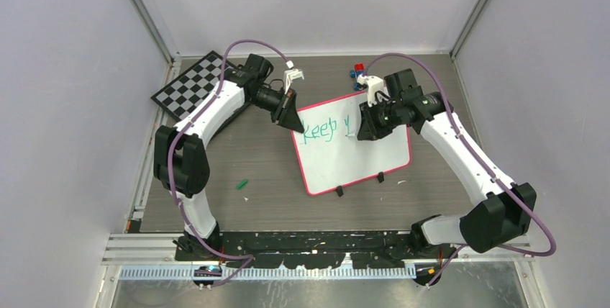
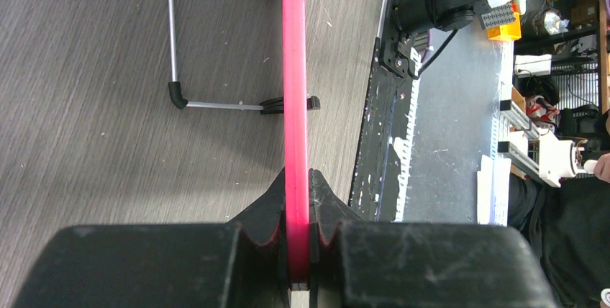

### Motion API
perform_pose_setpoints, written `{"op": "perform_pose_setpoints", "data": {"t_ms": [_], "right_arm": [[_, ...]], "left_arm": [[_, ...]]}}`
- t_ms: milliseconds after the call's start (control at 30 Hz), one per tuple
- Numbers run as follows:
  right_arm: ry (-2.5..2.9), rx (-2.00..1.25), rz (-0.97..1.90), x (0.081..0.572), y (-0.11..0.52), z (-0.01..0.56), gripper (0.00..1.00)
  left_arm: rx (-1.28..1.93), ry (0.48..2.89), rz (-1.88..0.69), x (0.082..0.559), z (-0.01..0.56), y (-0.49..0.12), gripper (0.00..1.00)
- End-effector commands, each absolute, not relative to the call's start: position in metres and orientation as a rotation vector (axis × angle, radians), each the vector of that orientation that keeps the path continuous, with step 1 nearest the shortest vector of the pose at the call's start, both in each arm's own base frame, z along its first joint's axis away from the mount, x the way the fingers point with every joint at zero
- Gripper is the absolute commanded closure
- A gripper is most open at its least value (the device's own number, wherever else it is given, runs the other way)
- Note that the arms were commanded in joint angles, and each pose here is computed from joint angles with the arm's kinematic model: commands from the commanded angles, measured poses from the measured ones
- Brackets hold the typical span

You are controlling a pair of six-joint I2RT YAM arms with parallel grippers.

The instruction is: Write a sentence on the whiteboard

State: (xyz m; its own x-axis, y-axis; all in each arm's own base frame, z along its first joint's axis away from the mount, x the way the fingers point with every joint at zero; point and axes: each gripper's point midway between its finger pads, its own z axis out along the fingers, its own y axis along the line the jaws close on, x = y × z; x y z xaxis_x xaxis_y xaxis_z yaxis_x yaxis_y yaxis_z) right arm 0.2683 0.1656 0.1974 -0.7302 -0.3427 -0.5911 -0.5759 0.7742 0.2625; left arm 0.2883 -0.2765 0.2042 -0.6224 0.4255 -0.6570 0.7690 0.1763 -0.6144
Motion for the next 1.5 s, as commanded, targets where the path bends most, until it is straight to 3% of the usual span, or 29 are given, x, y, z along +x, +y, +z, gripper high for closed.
{"op": "perform_pose_setpoints", "data": {"t_ms": [0,467,900,1467], "right_arm": [[2.325,-0.686,0.617,0.286,0.183,0.222,1.0],[2.261,-0.661,0.579,0.282,0.159,0.254,1.0],[2.27,-0.62,0.548,0.304,0.161,0.247,1.0],[2.328,-0.662,0.449,0.291,0.14,0.222,1.0]], "left_arm": [[1.191,2.079,-1.438,0.276,0.208,-0.279,1.0],[1.194,2.063,-1.446,0.275,0.213,-0.279,1.0],[1.196,2.058,-1.437,0.272,0.214,-0.278,1.0],[1.192,2.065,-1.438,0.273,0.211,-0.278,1.0]]}}
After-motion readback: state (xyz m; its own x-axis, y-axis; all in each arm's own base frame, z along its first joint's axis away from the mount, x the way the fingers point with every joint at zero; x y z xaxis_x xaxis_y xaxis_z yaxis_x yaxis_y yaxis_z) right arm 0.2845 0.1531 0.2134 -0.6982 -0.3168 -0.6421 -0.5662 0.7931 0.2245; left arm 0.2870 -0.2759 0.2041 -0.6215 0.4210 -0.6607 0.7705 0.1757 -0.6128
